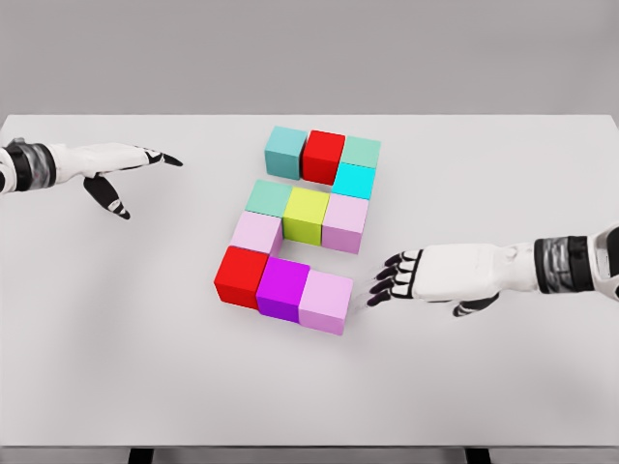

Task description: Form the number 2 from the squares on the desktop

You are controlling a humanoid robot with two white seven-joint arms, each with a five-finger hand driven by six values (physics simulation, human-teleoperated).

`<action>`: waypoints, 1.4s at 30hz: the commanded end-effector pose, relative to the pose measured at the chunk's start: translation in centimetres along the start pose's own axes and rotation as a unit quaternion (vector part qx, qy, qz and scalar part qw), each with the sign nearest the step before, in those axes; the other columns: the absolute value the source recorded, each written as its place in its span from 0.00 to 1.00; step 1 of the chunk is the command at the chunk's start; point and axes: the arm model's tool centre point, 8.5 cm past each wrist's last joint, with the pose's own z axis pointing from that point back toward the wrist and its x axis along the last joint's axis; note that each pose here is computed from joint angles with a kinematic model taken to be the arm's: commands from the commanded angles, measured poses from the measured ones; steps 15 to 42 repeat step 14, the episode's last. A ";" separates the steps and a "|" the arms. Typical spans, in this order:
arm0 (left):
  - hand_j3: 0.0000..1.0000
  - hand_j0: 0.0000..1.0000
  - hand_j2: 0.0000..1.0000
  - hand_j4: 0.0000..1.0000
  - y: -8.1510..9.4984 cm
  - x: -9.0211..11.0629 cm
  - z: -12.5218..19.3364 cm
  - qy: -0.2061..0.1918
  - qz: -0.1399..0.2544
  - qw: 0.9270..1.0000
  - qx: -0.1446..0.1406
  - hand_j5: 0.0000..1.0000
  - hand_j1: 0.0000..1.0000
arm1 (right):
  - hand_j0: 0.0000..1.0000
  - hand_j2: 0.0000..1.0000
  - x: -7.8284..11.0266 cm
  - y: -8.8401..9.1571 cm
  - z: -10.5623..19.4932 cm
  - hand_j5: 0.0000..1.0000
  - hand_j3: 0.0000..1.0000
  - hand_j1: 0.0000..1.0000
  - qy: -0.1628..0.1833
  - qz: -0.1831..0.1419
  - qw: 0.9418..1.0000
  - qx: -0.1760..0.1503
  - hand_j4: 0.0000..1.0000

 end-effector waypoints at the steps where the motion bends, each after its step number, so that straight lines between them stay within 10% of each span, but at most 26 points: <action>1: 1.00 1.00 1.00 1.00 0.1 0.0 0.0 -0.001 0.003 1.000 0.003 1.00 1.00 | 1.00 1.00 -1.1 -0.8 2.5 1.00 1.00 1.00 0.035 0.008 0.999 -0.004 1.00; 7: 1.00 1.00 1.00 1.00 0.1 0.0 0.0 -0.001 0.003 1.000 0.003 1.00 1.00 | 1.00 1.00 -2.6 -5.4 7.1 1.00 1.00 1.00 0.083 0.020 0.991 -0.098 1.00; 42: 1.00 1.00 1.00 1.00 0.0 0.0 0.0 -0.001 0.003 1.000 0.002 1.00 1.00 | 1.00 1.00 -2.5 -5.3 6.9 1.00 1.00 1.00 0.082 0.019 0.992 -0.098 1.00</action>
